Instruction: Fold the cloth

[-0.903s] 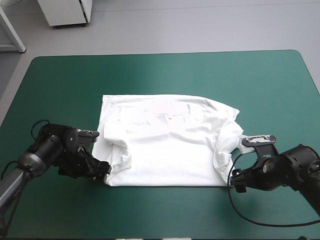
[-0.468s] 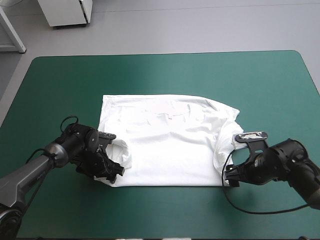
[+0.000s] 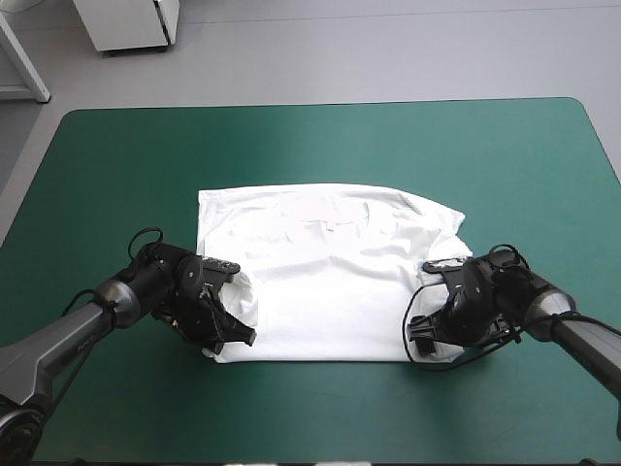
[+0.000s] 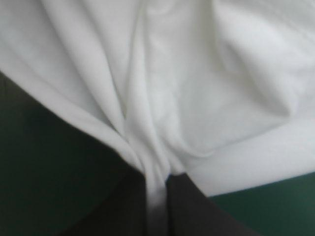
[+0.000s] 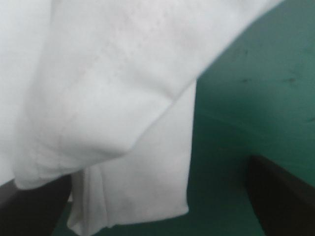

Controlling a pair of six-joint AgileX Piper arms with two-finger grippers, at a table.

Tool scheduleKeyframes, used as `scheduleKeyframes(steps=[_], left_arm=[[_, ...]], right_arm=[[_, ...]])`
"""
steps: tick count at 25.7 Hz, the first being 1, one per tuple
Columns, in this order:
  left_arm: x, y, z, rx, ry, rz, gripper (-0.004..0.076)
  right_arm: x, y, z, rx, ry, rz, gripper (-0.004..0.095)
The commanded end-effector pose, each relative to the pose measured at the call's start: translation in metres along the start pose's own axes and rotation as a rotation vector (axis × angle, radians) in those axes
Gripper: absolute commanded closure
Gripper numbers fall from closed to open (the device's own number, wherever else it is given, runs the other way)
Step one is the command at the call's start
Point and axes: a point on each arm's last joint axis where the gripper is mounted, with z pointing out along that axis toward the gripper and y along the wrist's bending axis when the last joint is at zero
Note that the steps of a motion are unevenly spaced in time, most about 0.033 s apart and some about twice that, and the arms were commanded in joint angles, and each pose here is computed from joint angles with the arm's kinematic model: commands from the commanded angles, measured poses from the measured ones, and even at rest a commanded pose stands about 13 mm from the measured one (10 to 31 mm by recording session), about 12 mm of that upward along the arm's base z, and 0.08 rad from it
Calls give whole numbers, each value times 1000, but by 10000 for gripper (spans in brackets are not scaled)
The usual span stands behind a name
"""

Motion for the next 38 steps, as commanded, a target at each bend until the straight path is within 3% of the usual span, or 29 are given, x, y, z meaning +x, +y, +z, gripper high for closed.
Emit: scheduleKeyframes(steps=[1, 5, 12, 16, 22, 29, 34, 38], left_arm=[[-3, -3, 15, 24, -25, -24, 731], [-4, -3, 15, 19, -33, -22, 731], [-5, -2, 15, 10, -48, -19, 731], [-5, -1, 12, -2, -60, -11, 731], [6, 11, -17, -133, -148, -31, 731], [9, 8, -55, -152, -153, 20, 731], [-33, 16, -113, -98, -391, 27, 731], [-88, 51, -150, 5, -514, -50, 731]], right_arm=[[-7, 7, 4, -72, -8, -2, 36], [-7, 11, 7, -99, 10, 0, 258], [-7, 11, 7, -97, 8, -20, 931], [-7, 8, 5, -77, -6, -37, 927], [1, -1, -17, 2, -65, -7, 927], [1, 5, -44, -70, -157, 1, 927], [-43, 13, -99, -105, -455, -32, 927], [-97, 14, -132, -24, -731, -37, 927]])
